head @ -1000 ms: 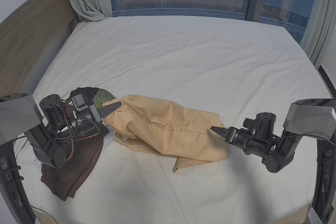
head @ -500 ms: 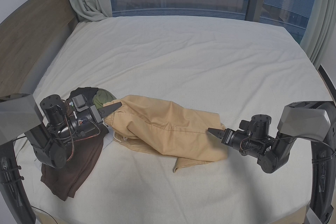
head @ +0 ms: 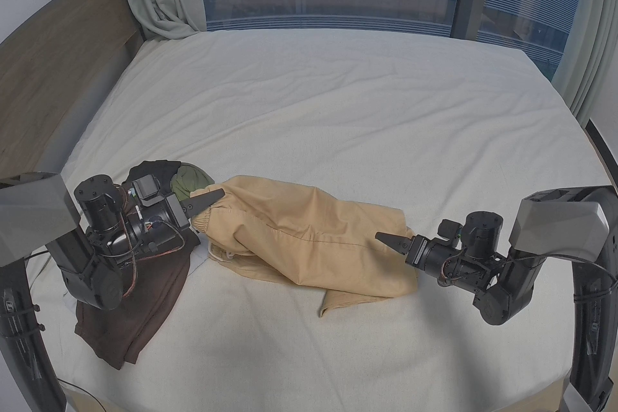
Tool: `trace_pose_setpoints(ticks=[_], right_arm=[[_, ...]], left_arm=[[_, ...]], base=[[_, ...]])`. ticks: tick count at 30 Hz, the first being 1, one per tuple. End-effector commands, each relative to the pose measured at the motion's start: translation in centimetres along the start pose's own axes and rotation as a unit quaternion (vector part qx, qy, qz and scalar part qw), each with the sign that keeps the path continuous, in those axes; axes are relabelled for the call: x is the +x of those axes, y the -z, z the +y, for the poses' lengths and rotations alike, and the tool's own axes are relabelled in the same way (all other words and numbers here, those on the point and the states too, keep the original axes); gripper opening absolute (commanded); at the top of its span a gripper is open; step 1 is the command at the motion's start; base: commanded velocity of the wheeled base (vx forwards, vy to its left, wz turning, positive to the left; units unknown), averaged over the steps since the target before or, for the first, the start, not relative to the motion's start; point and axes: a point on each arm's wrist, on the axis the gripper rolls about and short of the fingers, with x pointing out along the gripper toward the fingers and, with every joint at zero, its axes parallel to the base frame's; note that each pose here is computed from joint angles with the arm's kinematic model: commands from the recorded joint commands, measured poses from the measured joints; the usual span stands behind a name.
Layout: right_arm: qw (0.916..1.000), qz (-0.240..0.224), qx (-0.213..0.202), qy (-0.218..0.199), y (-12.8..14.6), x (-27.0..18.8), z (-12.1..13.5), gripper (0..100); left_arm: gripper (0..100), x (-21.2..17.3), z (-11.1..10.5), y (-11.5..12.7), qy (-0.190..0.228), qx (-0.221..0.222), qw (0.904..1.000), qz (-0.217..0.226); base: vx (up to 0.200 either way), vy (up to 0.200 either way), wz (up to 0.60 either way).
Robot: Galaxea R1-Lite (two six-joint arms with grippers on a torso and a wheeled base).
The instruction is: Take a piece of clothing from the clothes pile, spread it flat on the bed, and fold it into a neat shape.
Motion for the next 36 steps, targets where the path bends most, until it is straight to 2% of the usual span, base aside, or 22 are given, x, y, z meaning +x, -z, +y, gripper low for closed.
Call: trace_pose_setpoints(ticks=[1, 7, 13, 17, 26, 31, 36], right_arm=[[0.9998, 0.0, -0.004, -0.017, -0.5, -0.9, 0.9, 100], [0.9987, 0.001, -0.004, -0.051, -1.1, -1.9, 1.8, 100], [0.9986, -0.005, 0.002, -0.053, -1.4, -1.4, 1.4, 100], [0.9991, 0.0, 0.006, -0.042, -0.9, -0.5, 0.2, 100], [0.9999, -0.003, 0.013, 0.001, -1.8, -1.3, -2.4, 100], [0.9996, 0.023, 0.008, 0.017, -0.6, -0.9, -3.1, 100], [0.9994, 0.03, 0.007, 0.016, 0.2, 0.2, -3.8, 100]], left_arm=[[0, 0.0, 0.0, 0.0, 0.0, 0.0, 1.0, 0.0], [0, 0.0, 0.1, 0.0, -0.001, -0.001, 1.0, 0.0], [0, 0.0, 0.0, 0.0, 0.0, -0.001, 1.0, 0.0], [0, 0.0, 0.1, 0.0, -0.001, -0.001, 1.0, 0.0], [0, 0.0, 0.0, 0.0, 0.0, -0.001, 1.0, -0.001], [0, 0.0, 0.0, -0.1, 0.0, 0.0, 1.0, -0.001], [0, 0.0, 0.0, 0.0, 0.0, -0.001, 1.0, -0.001]], base=[[0.0, 0.0, 0.0], [0.0, 0.0, 0.0], [0.0, 0.0, 0.0], [0.0, 0.0, 0.0], [0.0, 0.0, 0.0], [0.0, 0.0, 0.0], [0.0, 0.0, 0.0]])
